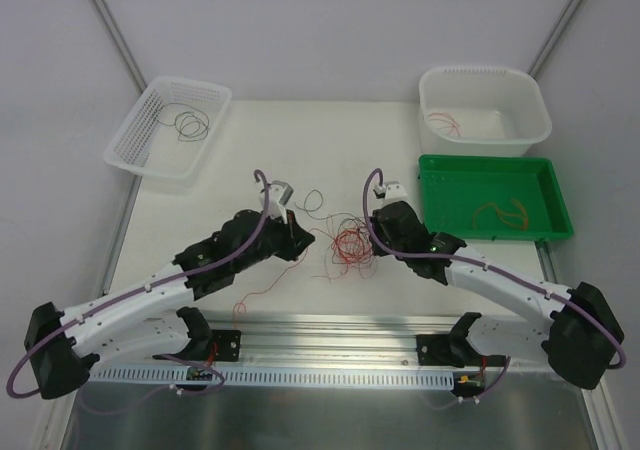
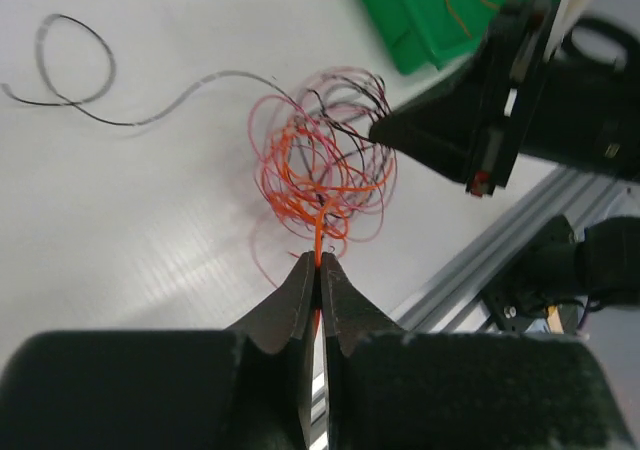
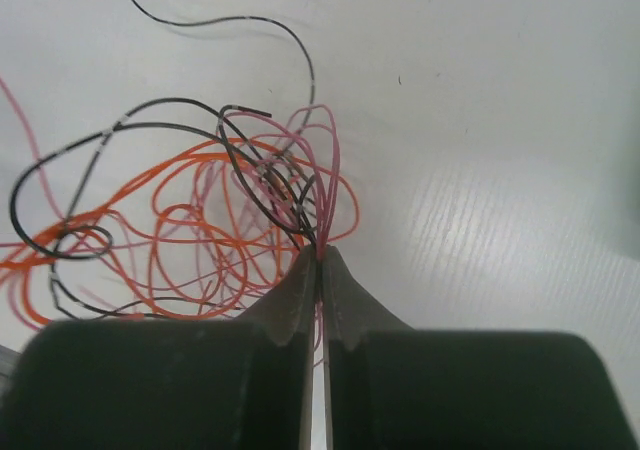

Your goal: Untangle the cables

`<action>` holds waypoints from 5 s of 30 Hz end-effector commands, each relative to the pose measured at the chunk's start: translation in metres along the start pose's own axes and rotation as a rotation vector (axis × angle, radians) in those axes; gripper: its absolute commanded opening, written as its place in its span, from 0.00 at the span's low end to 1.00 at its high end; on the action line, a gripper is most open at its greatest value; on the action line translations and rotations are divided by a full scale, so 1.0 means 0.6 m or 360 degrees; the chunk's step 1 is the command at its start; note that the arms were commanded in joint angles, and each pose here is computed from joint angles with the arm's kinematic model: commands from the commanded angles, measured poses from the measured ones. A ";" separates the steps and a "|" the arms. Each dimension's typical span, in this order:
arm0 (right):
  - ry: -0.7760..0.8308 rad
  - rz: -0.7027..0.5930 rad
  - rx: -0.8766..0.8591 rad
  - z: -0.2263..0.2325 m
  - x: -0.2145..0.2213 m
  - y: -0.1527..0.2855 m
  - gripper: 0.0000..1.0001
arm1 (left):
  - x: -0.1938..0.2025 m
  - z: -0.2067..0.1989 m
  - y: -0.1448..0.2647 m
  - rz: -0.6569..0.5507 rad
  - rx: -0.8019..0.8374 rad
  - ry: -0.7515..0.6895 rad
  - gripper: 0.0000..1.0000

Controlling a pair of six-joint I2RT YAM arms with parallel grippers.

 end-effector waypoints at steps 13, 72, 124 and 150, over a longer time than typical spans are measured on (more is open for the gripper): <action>-0.0177 0.0150 0.0117 -0.040 0.043 -0.046 0.01 | -0.162 0.062 0.196 -0.0500 -0.0579 0.0089 0.00; 0.0164 0.0483 -0.0360 0.136 0.029 -0.131 0.24 | -0.092 0.105 0.055 0.0153 -0.0508 0.0038 0.00; 0.0349 -0.0244 -0.0947 0.082 -0.196 0.149 0.01 | -0.126 0.098 0.038 0.0171 0.0139 0.0369 0.78; 0.0648 -0.0085 -0.0962 0.123 -0.162 0.122 0.01 | -0.078 0.055 -0.040 0.0283 0.0174 0.0169 0.00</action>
Point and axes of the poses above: each gripper's point midway between its finger pads, its own y axis back along the fingers, its own z axis along the line the jaws close on, x = y × z, the point moved 8 cm from there along y, back along the fingers, and after that the axes turned 6 degrees about y, right-handed, at the moved point
